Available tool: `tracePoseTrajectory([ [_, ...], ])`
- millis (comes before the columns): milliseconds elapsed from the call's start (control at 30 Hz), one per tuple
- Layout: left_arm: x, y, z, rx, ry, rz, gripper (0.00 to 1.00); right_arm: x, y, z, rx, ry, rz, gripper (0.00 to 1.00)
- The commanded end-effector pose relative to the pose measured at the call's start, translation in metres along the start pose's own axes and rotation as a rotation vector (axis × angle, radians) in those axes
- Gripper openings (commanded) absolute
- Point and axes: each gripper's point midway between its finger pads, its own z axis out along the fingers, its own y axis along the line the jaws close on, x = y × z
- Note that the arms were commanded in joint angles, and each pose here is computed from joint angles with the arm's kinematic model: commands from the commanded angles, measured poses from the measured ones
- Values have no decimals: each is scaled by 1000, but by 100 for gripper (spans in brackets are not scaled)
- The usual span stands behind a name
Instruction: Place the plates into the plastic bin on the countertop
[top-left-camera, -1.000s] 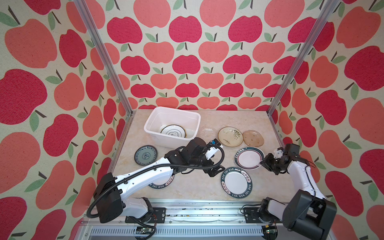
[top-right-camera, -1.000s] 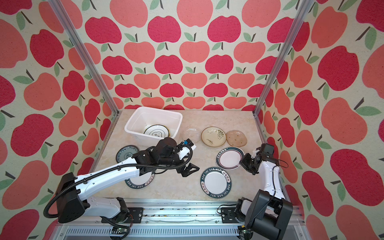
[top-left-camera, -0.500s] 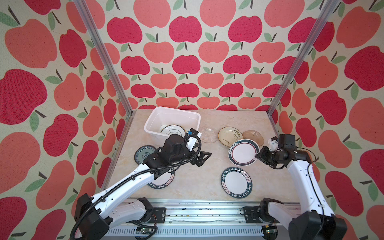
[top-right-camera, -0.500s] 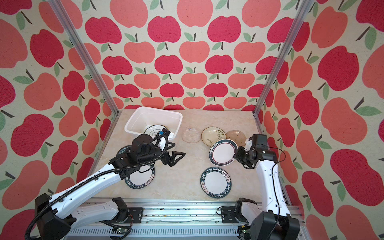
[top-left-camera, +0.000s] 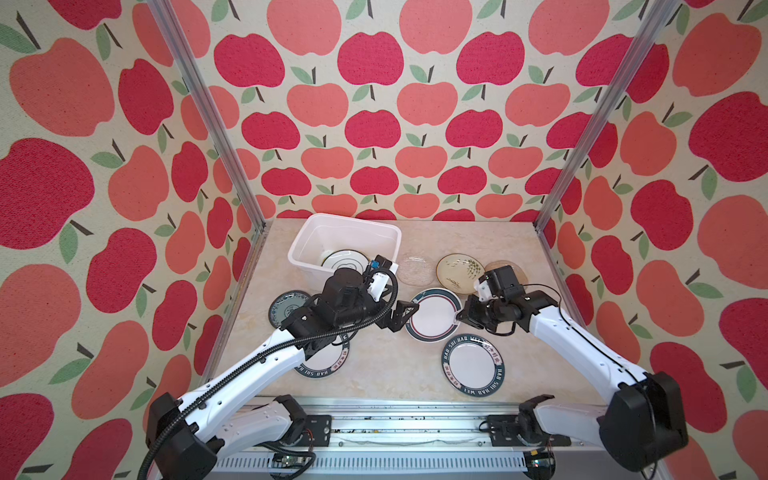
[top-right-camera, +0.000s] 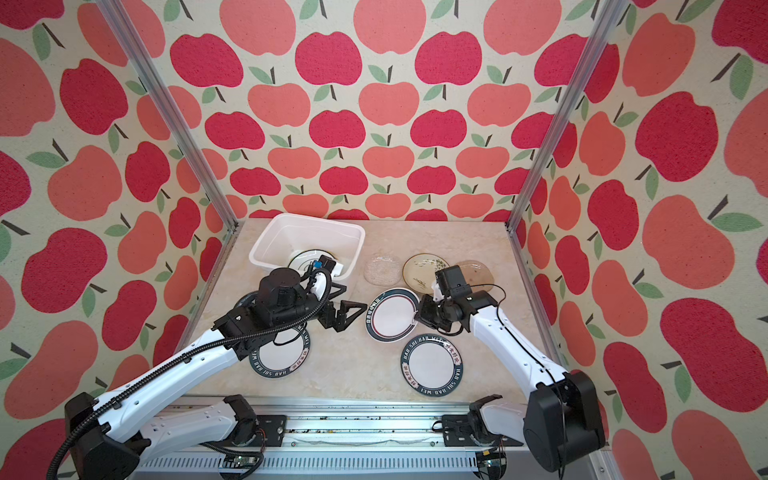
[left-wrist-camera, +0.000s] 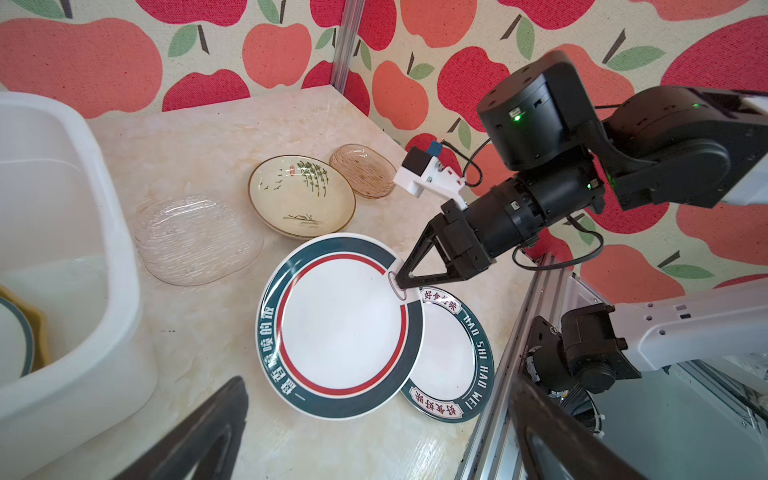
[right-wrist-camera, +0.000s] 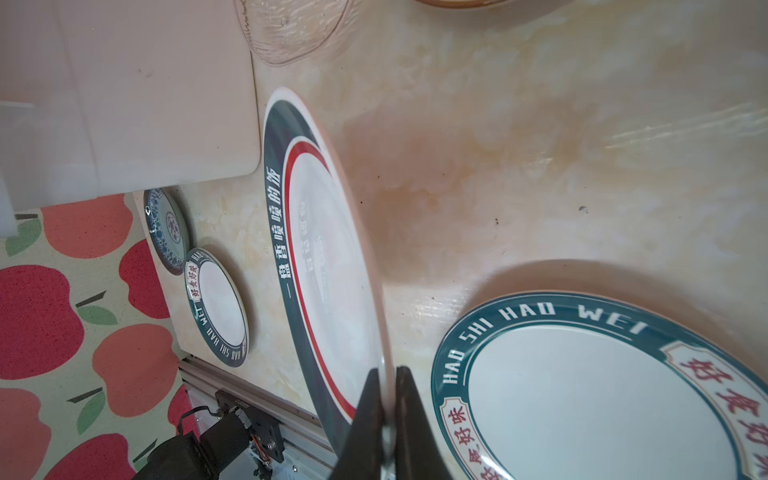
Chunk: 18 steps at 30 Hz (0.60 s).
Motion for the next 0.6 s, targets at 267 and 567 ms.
tracePoseTrajectory([
  [267,3,2,-12,-26,-2,-11,99,-15,28,59,-111,-26,103,0],
  [567,1,1,-14,-26,-3,-15,99,-15,33,92,-126,0,119,0],
])
